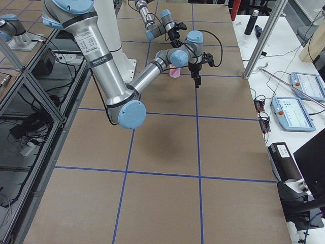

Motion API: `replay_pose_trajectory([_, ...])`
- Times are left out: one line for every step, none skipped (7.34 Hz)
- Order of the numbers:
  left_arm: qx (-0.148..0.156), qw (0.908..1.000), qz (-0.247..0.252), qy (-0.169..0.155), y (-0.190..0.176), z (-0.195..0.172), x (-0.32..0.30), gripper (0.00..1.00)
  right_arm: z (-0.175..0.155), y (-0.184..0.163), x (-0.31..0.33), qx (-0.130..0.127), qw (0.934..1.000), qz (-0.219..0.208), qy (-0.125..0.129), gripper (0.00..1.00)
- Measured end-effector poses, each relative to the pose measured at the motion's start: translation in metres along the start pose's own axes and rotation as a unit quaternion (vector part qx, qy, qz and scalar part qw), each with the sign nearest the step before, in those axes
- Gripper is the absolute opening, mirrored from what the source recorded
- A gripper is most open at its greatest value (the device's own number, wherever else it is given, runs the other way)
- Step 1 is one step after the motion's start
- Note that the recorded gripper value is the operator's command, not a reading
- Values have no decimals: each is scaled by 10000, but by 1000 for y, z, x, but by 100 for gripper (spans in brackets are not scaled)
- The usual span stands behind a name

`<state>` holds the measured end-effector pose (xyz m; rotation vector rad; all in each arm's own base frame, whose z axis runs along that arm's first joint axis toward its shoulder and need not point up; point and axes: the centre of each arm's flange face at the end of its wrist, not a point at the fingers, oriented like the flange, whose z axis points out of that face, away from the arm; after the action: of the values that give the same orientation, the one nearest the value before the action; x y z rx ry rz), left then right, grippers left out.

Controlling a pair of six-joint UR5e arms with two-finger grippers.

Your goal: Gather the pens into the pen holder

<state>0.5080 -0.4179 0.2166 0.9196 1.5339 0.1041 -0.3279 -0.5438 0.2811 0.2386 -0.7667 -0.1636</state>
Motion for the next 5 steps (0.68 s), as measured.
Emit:
replay_pose_trajectory([-7,10000,-17,2,1,0,0,100,-1,0,0,3,10000,-2,-3,100])
replay_pose_trajectory([-18,10000,-35,24,0,0,2,100,-2,-2,3,13,10000,-10,-2,100])
replay_pose_trajectory([-104,9999,-42,48,-1,-1,3,100,-7,-7,11,30,10000,-47,-9,100])
replay_pose_trajectory([-332,9994,-41,-49,-3,-5,-7,100,-15,-13,26,16,9999,-109,-46,100])
replay_pose_trajectory([-713,9968,-51,-350,-8,-19,-35,100,-25,-20,52,-29,9998,-164,-112,100])
